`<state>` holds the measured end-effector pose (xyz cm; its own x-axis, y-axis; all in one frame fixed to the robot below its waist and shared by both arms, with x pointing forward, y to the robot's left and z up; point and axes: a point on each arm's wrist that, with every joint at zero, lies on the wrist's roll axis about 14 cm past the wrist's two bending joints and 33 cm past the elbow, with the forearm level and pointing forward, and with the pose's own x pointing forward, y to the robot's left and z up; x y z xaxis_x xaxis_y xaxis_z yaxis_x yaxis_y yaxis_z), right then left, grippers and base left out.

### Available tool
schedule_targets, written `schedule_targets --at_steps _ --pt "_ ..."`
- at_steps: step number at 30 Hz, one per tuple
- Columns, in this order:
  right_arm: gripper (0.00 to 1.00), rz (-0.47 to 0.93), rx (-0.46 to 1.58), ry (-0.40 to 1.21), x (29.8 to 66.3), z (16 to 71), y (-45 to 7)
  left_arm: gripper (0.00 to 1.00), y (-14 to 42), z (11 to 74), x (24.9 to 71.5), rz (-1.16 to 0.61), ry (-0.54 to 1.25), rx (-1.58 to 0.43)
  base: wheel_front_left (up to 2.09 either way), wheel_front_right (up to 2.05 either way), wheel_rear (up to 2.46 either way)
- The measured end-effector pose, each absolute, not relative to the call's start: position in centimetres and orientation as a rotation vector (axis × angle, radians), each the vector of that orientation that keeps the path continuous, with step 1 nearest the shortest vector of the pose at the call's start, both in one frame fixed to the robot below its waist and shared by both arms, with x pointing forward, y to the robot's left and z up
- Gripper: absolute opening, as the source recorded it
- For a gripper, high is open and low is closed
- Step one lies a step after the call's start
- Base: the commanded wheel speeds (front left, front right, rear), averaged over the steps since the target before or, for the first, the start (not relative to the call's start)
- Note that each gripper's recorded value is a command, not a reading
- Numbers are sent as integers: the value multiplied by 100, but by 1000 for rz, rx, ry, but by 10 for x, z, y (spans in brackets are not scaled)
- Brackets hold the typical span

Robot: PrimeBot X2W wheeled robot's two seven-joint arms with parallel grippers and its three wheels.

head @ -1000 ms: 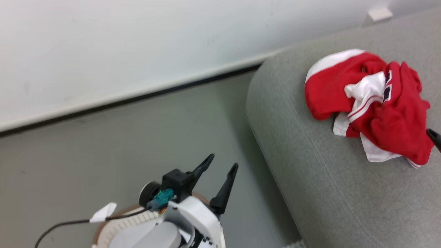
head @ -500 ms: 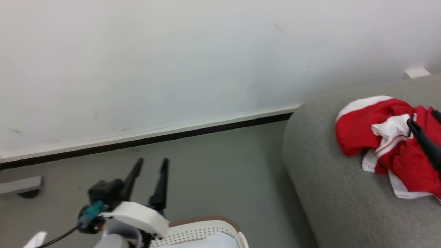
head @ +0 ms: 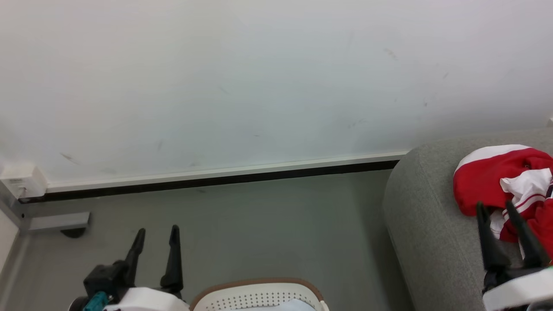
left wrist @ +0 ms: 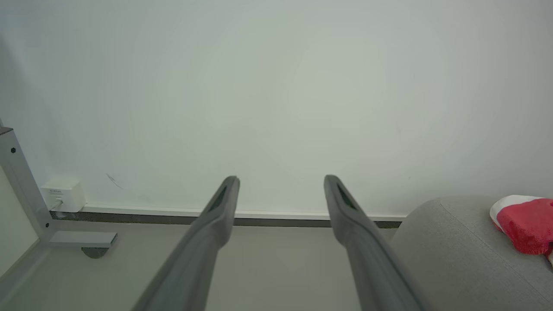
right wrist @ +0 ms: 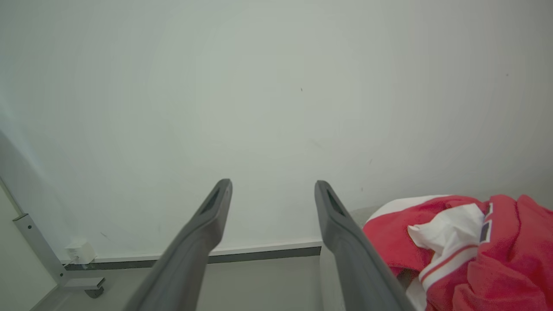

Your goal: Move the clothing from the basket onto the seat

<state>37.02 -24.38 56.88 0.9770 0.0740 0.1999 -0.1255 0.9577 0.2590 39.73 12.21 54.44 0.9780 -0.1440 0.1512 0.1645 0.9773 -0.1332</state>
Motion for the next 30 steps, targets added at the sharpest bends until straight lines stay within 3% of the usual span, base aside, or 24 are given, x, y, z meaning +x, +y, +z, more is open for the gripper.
schedule_targets --at_steps 3,11,30 --pt "100 75 325 -154 357 542 -227 100 131 539 392 -110 -135 -143 0 0 0" --pt "100 103 293 -147 350 533 -196 100 138 520 380 -81 -95 -148 0 0 0" --pt "100 104 303 -137 351 529 -189 100 143 501 375 -78 -48 -170 0 0 0"
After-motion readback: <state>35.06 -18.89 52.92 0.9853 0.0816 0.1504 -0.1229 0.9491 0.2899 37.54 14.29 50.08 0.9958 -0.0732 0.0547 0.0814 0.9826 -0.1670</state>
